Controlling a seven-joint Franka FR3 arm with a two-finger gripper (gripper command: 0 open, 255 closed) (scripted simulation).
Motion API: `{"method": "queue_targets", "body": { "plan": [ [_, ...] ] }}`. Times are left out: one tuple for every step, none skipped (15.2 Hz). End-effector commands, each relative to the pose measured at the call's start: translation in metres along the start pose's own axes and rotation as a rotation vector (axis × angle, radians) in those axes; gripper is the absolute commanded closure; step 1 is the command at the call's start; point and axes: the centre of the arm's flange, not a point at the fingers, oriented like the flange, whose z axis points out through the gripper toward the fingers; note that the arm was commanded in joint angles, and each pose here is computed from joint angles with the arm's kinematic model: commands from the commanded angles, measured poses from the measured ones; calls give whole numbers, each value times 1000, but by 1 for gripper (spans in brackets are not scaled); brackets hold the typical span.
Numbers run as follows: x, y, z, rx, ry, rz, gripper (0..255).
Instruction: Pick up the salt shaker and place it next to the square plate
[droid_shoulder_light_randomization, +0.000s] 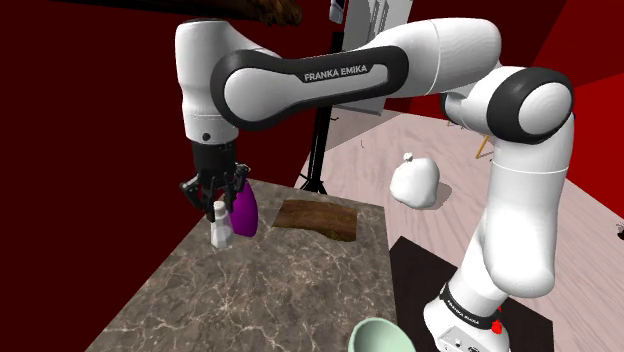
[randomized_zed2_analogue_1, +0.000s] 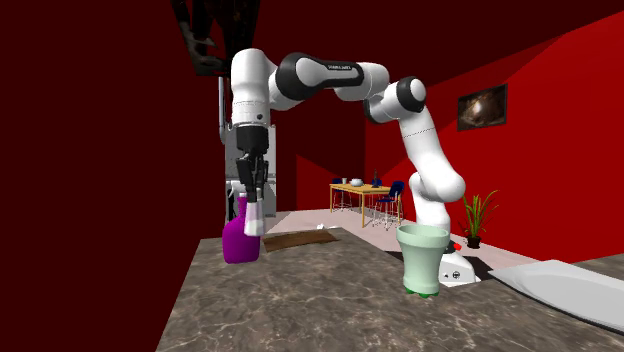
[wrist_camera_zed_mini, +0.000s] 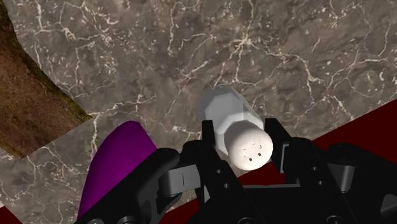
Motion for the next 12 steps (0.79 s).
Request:
{"method": "queue_targets", "body": {
  "plan": [
    [4, -5, -54, 44, 67, 5, 255],
    [4, -5, -55, 44, 67, 5, 255],
    [-9, -3, -55, 44, 67, 5, 255],
    [-22, 0, -54, 44, 67, 5, 255],
    [-35, 2, -53, 44, 67, 5, 255],
    [-48, 4, -53, 44, 67, 5, 255],
    [-61, 6, -52, 44, 67, 5, 255],
    [-74, 8, -52, 44, 67, 5, 255],
    [-87, 10, -51, 44, 67, 5, 255],
    [-100, 12, -50, 44, 67, 5, 255],
    [-113, 14, -50, 44, 67, 5, 255],
    [-126, 16, -49, 44, 67, 5, 255]
  ]
}}
